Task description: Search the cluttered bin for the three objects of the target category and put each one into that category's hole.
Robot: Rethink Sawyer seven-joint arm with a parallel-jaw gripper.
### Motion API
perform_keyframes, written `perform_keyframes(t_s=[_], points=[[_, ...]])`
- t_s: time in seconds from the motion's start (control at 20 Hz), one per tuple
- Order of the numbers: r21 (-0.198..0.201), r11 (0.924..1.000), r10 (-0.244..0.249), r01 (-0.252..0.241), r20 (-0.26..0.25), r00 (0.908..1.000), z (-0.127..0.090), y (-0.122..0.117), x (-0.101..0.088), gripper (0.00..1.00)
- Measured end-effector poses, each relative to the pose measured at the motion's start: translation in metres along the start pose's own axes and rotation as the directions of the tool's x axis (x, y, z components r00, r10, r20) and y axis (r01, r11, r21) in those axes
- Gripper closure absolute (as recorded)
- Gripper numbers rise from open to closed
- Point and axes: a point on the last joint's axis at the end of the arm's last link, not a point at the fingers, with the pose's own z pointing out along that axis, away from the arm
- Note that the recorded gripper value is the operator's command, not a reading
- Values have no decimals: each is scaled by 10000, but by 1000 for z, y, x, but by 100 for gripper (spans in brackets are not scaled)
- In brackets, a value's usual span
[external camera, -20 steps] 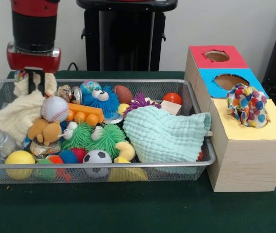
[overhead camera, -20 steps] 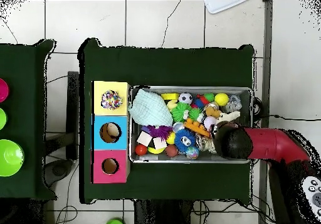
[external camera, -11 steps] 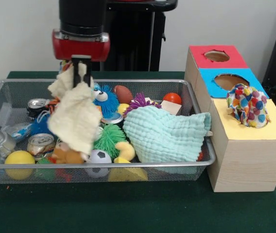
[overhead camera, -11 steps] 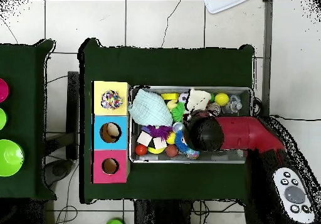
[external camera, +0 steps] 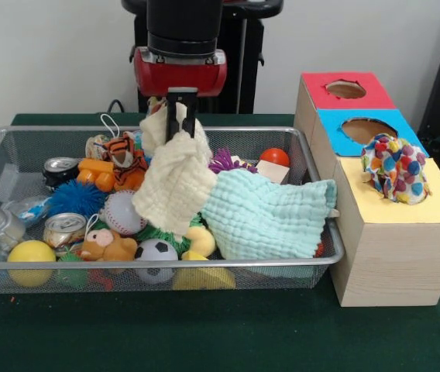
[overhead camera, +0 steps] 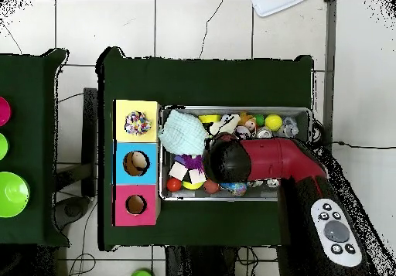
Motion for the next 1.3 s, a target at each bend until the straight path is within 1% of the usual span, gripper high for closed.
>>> perform_keyframes(t_s=[0.25,0.5,0.7,0.75,0.95,1.05,1.1,1.3], points=[[61,10000,-41,42,-64,10000,1,2,2,100],[78,10000,46,-45,-157,9999,4,-3,6,100],[47,9995,314,-313,-247,9992,12,-18,13,100],[63,9993,369,-367,-255,9990,15,-23,14,100],[293,9976,628,-619,-295,9976,31,-61,25,100],[482,9963,726,-713,-264,9970,38,-82,29,100],[537,9958,751,-737,-253,9969,40,-88,30,100],[951,9918,868,-853,-117,9962,49,-126,34,100]])
